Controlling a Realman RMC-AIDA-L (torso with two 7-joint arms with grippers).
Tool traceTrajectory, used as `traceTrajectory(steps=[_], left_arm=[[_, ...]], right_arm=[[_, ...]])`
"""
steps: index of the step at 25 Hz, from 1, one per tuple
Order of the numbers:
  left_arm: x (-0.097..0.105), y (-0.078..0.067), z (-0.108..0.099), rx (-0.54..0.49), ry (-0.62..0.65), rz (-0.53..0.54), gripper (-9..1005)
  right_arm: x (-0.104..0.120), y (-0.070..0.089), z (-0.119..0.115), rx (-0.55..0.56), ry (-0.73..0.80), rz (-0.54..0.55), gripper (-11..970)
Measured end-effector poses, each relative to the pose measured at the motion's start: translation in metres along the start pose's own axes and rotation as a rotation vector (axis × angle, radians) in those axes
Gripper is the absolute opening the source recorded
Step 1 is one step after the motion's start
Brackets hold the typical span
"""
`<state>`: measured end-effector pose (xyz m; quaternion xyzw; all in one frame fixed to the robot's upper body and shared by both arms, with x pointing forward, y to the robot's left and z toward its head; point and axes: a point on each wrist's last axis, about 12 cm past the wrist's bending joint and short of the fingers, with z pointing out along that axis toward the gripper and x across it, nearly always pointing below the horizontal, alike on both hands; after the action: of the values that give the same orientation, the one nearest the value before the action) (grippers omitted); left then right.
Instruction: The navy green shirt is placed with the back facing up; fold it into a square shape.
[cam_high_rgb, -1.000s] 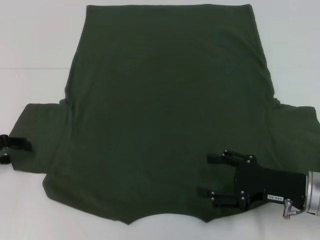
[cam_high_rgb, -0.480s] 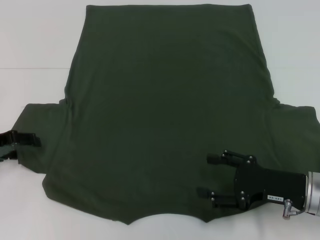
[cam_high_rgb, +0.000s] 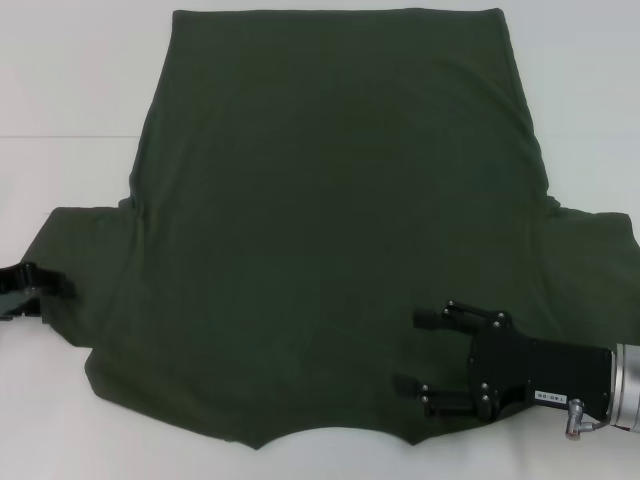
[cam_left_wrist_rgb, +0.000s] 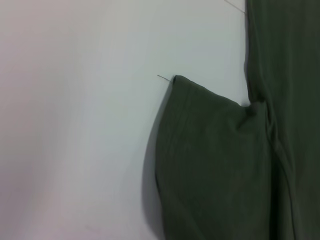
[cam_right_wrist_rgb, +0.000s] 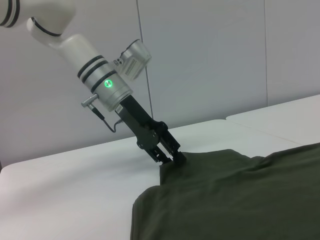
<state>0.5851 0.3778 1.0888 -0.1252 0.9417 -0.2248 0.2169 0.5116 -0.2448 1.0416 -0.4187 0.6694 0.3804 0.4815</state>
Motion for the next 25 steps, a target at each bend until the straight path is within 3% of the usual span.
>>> traceTrajectory(steps=[2, 13, 19, 25], left_arm=[[0.0003, -0.0013, 0.001, -0.013, 0.014, 0.021, 657], [-0.0028, -0.0077, 0.0039, -0.062, 0.012, 0.049, 189], [-0.0027, -0.0082, 0.004, -0.061, 0.015, 0.057, 11], [-0.0034, -0.0081, 0.0027, -0.056, 0.015, 0.068, 11]], right_arm=[[0.0, 0.0002, -0.0003, 0.0, 0.0, 0.0, 911], [-0.0002, 0.0007, -0.0011, -0.003, -0.004, -0.001, 912], [0.0001, 0.001, -0.0013, -0.002, -0.005, 0.001, 913], [-0.0004, 0.0007, -0.0011, -0.002, -0.007, 0.0, 914]])
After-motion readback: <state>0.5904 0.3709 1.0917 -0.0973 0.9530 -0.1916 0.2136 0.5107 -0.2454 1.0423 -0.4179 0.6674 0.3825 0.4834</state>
